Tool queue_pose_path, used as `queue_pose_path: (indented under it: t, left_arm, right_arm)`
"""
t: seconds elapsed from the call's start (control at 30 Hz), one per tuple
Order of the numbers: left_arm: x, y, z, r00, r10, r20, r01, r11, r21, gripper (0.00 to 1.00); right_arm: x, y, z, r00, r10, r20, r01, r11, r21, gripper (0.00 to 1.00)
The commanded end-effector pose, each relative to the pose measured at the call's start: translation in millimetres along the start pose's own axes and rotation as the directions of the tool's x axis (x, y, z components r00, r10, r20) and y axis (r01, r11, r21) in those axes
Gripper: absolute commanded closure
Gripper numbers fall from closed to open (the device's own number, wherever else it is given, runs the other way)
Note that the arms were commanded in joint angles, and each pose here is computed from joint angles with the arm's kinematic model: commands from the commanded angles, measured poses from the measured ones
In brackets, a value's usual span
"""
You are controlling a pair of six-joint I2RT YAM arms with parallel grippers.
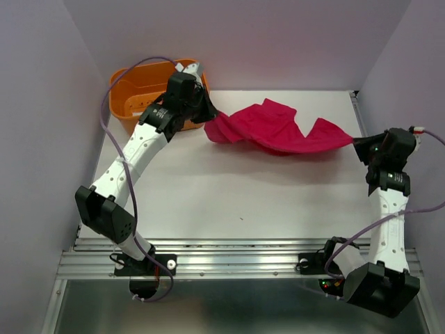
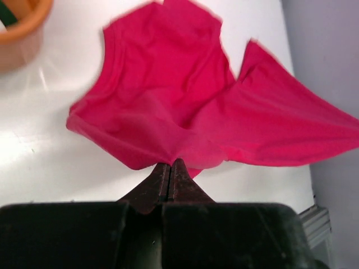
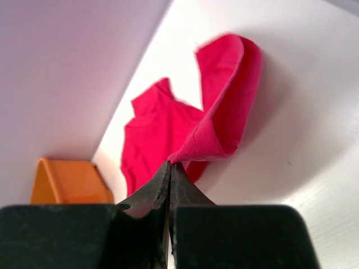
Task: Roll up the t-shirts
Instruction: Flatten out the T-shirt at the center of the board.
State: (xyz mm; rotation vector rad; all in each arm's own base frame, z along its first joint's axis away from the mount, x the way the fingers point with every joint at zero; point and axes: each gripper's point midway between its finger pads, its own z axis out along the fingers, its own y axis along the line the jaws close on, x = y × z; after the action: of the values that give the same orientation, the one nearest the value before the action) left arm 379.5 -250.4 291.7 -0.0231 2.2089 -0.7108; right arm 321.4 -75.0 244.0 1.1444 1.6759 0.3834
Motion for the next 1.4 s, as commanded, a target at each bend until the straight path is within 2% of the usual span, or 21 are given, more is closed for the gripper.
queue_pose_path:
  t: [0.0,0.23,0.33,0.5,0.53,0.6,0.8,1.0,1.1,1.2,1.27,1.37]
  left_arm:
    - [-87,-27,-57,0.966,0.039,0.254,-0.050,0.998,0.037,1.00]
    - [-150,-49,-133,0.878,0.048,0.475,-0.088,0.994,0.062,1.00]
    - [-170,-57,-174,0.816,0.048,0.576,-0.104,0.993,0.064,1.00]
    - [-189,-69,-236,0.728,0.047,0.684,-0.132,0.988,0.073,1.00]
    - [-196,-75,-259,0.694,0.043,0.719,-0.146,0.986,0.082,1.00]
    - [-200,-78,-281,0.664,0.036,0.747,-0.148,0.985,0.084,1.00]
    - [-200,-90,-384,0.512,-0.010,0.859,-0.190,0.974,0.124,1.00]
    - [-188,-92,-444,0.426,-0.028,0.904,-0.228,0.964,0.137,1.00]
    - [-185,-90,-452,0.416,-0.018,0.909,-0.234,0.964,0.126,1.00]
    - [-185,-90,-446,0.427,-0.002,0.904,-0.237,0.965,0.115,1.00]
    - [-189,-87,-422,0.459,0.022,0.888,-0.229,0.969,0.094,1.00]
    - [-191,-82,-365,0.546,0.067,0.835,-0.219,0.974,0.065,1.00]
  right_arm:
    - [-33,44,-37,0.996,-0.073,0.055,0.077,0.994,-0.083,0.99]
    - [-80,104,-96,0.977,-0.116,0.179,0.151,0.968,-0.200,0.99]
    - [-102,137,-135,0.962,-0.119,0.244,0.185,0.945,-0.268,0.99]
    - [-125,165,-185,0.935,-0.111,0.337,0.227,0.917,-0.328,0.99]
    - [-129,170,-195,0.928,-0.108,0.356,0.236,0.911,-0.338,0.99]
    - [-139,183,-224,0.910,-0.099,0.404,0.259,0.894,-0.366,0.99]
    - [-158,201,-300,0.844,-0.071,0.532,0.324,0.857,-0.400,0.99]
    - [-160,199,-343,0.805,-0.046,0.591,0.353,0.838,-0.416,0.99]
    - [-156,195,-349,0.804,-0.049,0.593,0.357,0.838,-0.414,0.99]
    - [-157,184,-349,0.793,-0.059,0.606,0.347,0.861,-0.370,0.99]
    - [-155,174,-344,0.798,-0.078,0.598,0.340,0.877,-0.339,0.99]
    - [-145,154,-321,0.824,-0.124,0.553,0.322,0.905,-0.277,0.99]
